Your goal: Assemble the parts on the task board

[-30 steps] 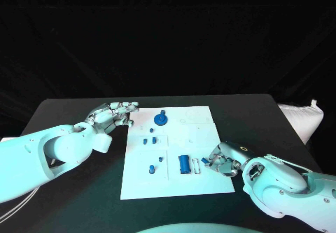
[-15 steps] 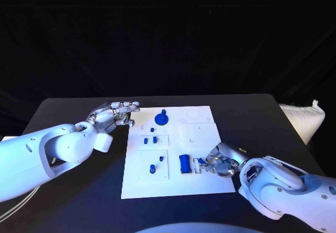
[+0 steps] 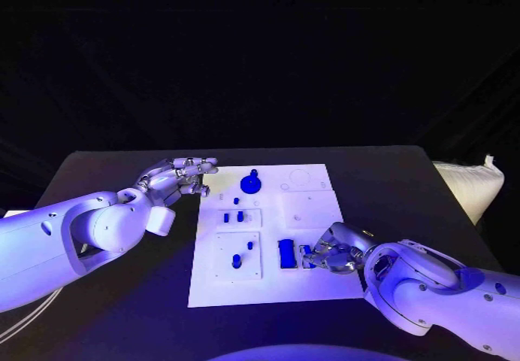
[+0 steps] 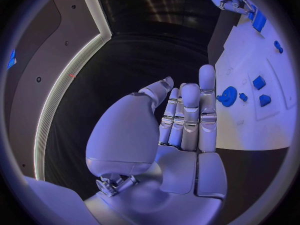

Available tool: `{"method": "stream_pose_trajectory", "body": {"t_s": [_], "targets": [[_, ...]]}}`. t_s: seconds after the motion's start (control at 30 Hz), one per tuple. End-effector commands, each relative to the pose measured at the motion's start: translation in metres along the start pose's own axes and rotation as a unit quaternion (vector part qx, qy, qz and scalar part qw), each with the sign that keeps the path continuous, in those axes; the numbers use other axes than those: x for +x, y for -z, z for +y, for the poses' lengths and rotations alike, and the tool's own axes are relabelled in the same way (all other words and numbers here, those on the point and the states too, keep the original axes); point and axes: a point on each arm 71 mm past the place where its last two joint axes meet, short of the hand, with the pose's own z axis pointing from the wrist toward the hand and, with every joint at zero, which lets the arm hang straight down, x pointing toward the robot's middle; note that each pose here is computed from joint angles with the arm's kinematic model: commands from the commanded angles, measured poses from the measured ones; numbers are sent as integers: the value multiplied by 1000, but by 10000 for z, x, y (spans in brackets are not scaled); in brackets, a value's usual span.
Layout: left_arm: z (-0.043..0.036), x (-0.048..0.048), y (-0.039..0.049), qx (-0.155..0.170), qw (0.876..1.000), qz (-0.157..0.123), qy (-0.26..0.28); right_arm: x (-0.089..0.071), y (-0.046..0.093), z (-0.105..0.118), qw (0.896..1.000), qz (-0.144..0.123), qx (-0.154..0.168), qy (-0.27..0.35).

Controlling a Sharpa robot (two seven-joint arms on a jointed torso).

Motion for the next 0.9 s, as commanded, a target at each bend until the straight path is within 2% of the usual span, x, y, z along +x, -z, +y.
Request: {"method": "stream_pose_trajectory", "body": {"t_s": [0.03, 0.9], "targets": [[-2, 31, -1, 1, 1000, 13, -1, 48, -12, -8, 1000, 18, 4, 11], [2, 38, -2, -1, 1000, 16, -1, 59, -37, 70, 1000, 6, -13, 21]]}}
